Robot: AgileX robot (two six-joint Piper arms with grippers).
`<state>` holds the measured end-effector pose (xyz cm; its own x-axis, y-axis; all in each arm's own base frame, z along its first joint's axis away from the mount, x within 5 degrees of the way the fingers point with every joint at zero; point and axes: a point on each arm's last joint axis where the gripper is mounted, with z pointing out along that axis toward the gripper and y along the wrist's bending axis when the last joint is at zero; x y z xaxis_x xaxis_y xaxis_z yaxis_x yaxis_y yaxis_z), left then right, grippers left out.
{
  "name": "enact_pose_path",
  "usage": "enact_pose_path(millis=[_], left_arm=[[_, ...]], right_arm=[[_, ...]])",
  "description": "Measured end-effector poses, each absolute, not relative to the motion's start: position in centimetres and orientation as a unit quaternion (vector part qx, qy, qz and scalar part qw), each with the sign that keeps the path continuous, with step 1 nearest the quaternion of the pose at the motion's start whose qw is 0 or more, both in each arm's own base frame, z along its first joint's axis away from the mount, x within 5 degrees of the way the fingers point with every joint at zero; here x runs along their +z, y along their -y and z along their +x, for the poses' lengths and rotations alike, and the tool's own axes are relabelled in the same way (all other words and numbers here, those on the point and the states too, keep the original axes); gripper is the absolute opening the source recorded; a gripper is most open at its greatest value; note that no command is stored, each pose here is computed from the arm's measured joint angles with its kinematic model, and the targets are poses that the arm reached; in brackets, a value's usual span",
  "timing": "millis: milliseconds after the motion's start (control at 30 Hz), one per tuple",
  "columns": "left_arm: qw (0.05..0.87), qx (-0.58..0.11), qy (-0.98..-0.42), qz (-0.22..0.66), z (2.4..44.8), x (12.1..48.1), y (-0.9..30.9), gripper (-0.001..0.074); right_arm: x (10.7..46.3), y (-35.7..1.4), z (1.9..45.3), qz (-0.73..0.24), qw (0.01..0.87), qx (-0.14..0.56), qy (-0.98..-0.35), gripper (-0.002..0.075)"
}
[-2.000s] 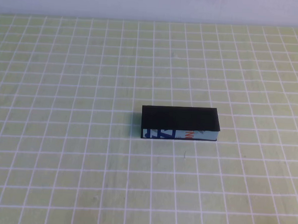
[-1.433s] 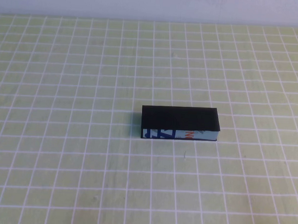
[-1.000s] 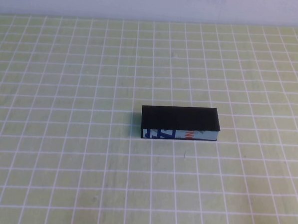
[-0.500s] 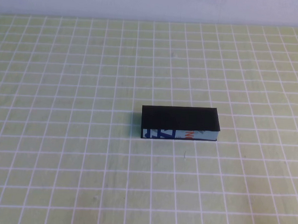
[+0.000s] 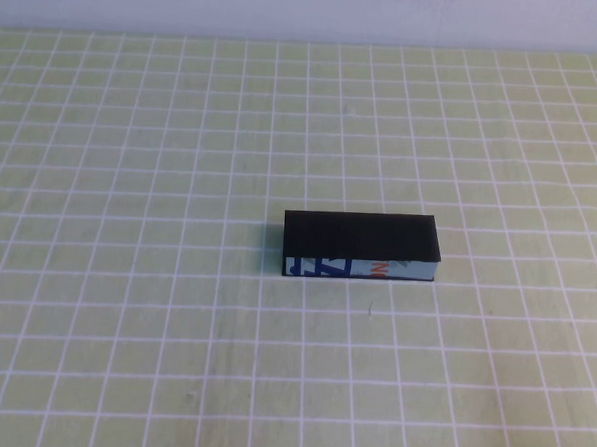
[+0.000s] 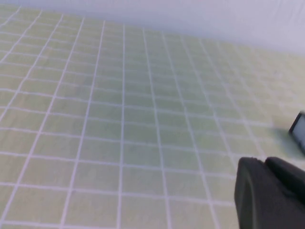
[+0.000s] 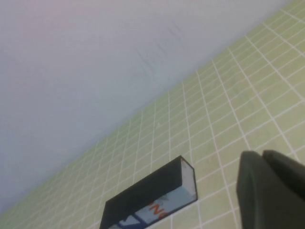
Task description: Take glasses out of glasses case
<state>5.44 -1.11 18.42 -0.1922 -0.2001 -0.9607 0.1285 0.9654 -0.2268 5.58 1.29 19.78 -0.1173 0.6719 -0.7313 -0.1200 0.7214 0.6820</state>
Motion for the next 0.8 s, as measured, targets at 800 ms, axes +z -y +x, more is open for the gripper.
enact_pose_path(millis=[800], left_arm=[[0.406,-0.222,-0.886,0.039,13.2,26.6,4.7,-0.0004]], right_arm=[[25.7,-5.1,10.9,-0.032,0.366,0.278,-0.887,-0.0018]])
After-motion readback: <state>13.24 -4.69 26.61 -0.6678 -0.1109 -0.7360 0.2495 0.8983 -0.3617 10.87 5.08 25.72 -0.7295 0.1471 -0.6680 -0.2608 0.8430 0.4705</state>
